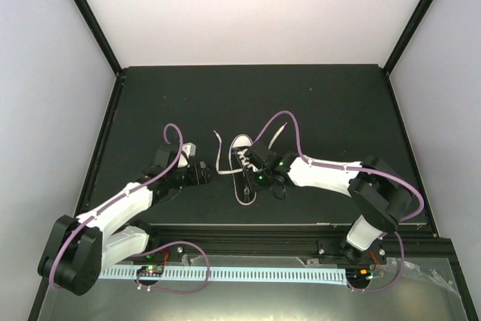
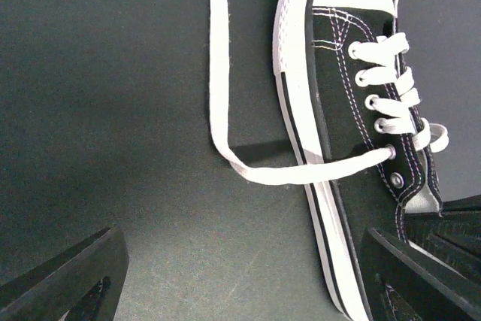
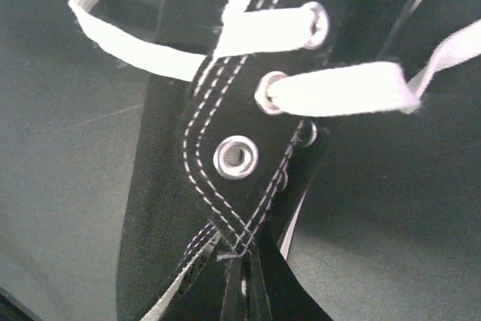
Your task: Tie the shoes
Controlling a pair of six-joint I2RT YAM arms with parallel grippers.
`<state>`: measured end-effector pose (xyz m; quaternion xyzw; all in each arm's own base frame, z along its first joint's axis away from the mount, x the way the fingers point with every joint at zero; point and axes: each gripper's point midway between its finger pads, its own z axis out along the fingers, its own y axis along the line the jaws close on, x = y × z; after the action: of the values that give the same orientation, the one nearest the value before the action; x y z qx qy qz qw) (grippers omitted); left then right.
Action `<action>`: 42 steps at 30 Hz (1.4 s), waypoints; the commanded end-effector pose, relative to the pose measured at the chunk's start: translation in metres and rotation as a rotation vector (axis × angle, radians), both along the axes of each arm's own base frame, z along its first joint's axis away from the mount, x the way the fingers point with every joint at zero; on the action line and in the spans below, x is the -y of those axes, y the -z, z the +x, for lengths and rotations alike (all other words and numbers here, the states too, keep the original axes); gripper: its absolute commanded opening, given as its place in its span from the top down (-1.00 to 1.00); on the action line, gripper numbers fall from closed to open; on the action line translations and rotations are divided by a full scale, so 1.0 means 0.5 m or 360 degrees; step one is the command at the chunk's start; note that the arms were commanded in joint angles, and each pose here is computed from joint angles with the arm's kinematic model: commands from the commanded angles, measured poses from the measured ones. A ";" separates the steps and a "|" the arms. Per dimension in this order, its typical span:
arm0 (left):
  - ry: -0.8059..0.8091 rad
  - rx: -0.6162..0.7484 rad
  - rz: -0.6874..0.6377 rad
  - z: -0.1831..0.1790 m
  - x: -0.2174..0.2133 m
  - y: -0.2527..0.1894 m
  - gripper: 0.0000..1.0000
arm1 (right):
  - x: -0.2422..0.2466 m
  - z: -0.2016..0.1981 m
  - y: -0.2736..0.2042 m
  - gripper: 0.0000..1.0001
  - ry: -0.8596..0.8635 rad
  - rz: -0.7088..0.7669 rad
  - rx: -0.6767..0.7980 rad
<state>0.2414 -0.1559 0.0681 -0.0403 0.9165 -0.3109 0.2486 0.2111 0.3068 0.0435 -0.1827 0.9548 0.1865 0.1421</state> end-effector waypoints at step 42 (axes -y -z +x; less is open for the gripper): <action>-0.0204 0.0301 0.0096 0.001 -0.068 -0.123 -0.96 | -0.204 0.224 -0.098 -0.23 -0.0177 -0.0119 0.0313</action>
<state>0.2432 -0.1274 0.1272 -0.0434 0.8948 -0.2714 0.3518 0.3002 0.3951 0.1085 -0.2322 0.9360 0.1501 0.2179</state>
